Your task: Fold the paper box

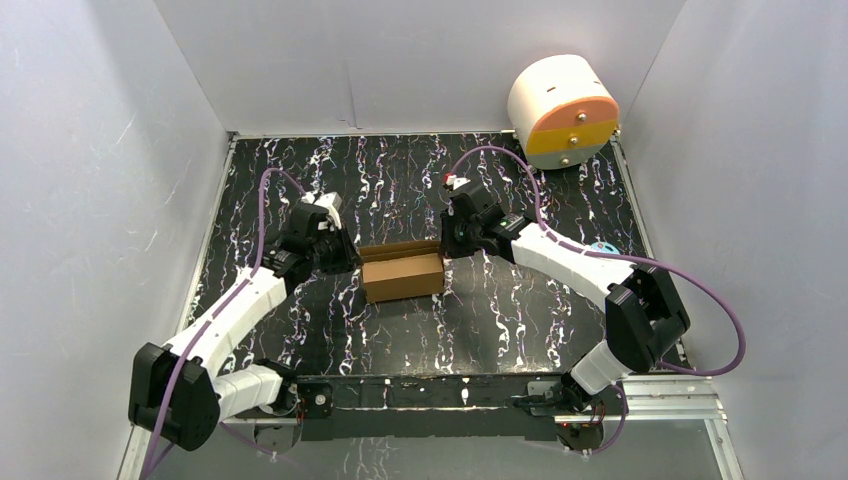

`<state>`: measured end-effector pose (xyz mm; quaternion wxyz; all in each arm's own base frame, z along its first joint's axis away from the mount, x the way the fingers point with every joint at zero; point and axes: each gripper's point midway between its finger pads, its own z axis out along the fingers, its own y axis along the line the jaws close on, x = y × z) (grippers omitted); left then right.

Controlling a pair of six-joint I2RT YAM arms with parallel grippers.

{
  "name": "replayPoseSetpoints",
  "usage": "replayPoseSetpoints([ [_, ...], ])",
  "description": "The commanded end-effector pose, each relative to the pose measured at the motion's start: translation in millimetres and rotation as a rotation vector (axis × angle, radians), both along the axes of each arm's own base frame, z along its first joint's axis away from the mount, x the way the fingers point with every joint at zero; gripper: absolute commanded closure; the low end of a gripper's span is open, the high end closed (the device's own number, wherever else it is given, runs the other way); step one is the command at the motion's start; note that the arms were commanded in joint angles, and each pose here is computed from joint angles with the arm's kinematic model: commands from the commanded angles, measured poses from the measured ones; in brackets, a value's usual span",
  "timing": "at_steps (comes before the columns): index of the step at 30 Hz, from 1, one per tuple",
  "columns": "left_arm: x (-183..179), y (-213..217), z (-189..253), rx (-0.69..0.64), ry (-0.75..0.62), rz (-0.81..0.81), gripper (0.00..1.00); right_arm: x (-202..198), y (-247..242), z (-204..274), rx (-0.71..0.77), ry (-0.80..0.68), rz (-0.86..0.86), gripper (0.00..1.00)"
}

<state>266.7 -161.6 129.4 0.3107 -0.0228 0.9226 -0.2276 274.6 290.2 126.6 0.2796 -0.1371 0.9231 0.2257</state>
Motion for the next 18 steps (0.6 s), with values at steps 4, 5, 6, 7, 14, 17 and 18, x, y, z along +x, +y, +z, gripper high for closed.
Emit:
replayPoseSetpoints([
  [4,-19,-1,-2,-0.036,0.008,-0.009,0.93,-10,-1,-3,0.008,0.003,0.023,0.87],
  [5,-21,-1,-5,-0.037,0.015,-0.008,0.93,-10,0,-2,0.015,-0.004,0.029,0.87],
  [6,-23,-1,-7,-0.041,0.020,-0.007,0.93,-11,0,-2,0.017,-0.008,0.032,0.87],
  [7,-25,-1,-8,-0.048,0.023,-0.005,0.93,-10,-1,-3,0.019,-0.013,0.029,0.87],
  [14,-30,-9,-6,-0.114,0.014,-0.008,0.92,-13,5,-3,0.063,-0.036,0.064,0.85],
  [17,-30,-5,3,-0.118,-0.028,0.009,0.86,-14,6,3,0.074,-0.059,0.089,0.74],
  [18,-29,-3,6,-0.117,-0.043,0.021,0.85,-14,5,7,0.077,-0.074,0.098,0.70],
])
